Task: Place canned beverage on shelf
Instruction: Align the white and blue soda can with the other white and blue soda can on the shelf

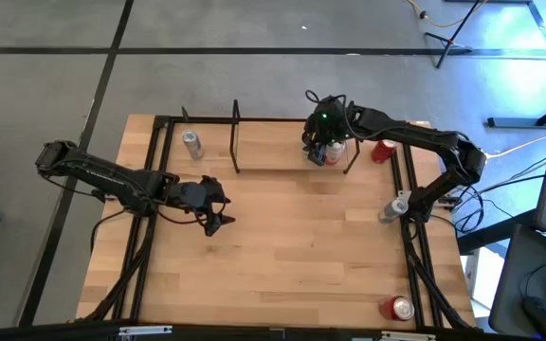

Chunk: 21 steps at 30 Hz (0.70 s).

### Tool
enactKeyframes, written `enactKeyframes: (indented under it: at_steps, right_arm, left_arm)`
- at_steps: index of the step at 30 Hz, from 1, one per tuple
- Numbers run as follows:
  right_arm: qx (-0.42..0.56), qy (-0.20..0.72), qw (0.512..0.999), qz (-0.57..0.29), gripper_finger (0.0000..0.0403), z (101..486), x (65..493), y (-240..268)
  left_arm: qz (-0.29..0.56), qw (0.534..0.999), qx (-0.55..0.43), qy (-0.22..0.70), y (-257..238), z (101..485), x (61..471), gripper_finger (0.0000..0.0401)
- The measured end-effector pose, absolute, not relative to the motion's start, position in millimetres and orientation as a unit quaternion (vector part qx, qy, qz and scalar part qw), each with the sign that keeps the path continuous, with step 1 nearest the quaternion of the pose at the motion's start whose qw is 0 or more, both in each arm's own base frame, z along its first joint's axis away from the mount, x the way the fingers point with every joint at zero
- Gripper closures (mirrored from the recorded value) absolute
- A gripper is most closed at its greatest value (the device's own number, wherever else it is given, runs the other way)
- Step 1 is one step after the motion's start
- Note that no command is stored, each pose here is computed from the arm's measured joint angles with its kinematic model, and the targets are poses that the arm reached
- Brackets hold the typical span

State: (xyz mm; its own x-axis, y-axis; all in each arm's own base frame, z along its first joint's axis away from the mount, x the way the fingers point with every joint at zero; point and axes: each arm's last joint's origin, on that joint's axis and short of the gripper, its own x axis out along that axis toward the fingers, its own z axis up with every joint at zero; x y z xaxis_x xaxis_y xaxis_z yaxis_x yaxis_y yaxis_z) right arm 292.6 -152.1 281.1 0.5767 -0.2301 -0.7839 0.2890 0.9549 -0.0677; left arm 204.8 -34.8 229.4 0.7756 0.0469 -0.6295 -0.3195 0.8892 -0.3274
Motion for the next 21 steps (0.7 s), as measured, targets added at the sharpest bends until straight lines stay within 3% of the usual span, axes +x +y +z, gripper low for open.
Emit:
enactKeyframes:
  at_steps: [5,9,21]
  right_arm:
    - [0.031,0.446,0.881,-0.154,0.0076,278.5,291.8,-152.4]
    - [0.030,0.447,0.880,-0.157,0.0050,279.6,290.8,-152.1]
    - [0.029,0.441,0.882,-0.162,0.0056,320.9,282.6,-147.8]
  left_arm:
    - [0.100,0.918,-0.213,0.320,-34.8,229.4,204.8,0.0072]
    - [0.100,0.918,-0.213,0.320,-34.8,229.4,204.8,0.0072]
    - [0.099,0.918,-0.214,0.318,-34.9,229.7,205.0,0.0072]
